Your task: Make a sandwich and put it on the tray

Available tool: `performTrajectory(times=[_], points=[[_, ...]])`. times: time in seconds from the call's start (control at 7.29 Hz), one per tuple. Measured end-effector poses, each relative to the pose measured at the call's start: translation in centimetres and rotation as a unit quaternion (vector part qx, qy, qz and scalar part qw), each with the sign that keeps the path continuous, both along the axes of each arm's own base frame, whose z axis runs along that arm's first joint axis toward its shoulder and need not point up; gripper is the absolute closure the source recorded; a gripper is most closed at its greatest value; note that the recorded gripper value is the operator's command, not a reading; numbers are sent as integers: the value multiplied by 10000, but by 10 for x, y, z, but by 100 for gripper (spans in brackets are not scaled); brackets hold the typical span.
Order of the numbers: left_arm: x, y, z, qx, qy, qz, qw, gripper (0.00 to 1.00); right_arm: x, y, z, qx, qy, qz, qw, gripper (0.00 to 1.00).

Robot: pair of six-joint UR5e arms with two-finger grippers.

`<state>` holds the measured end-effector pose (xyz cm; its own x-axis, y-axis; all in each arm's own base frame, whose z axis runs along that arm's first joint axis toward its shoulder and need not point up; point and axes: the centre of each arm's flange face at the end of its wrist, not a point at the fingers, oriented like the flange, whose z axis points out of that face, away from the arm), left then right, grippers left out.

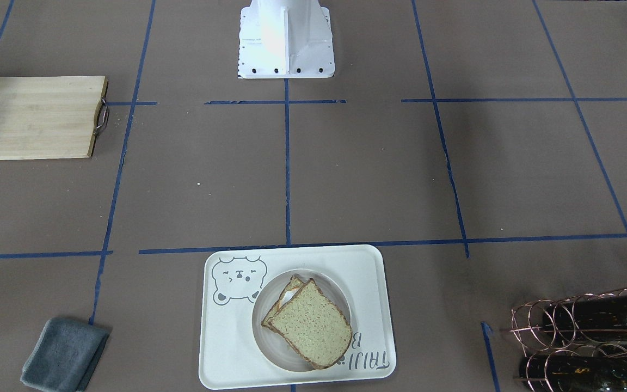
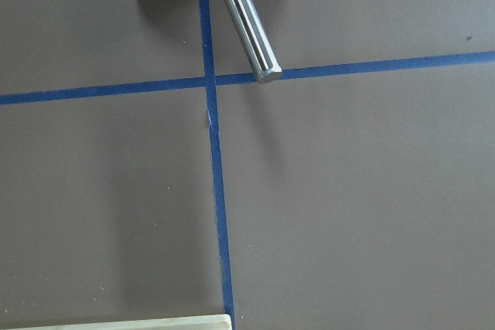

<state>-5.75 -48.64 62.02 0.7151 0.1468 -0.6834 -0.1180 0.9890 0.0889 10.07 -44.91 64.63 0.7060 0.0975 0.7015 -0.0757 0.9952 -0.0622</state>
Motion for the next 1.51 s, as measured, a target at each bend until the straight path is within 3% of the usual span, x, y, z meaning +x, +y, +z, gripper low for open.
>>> performTrajectory(times=[1.51], points=[[0,1,3,-16,0,5,10000,0,0,-5,-4,45,1,0,10000,0]])
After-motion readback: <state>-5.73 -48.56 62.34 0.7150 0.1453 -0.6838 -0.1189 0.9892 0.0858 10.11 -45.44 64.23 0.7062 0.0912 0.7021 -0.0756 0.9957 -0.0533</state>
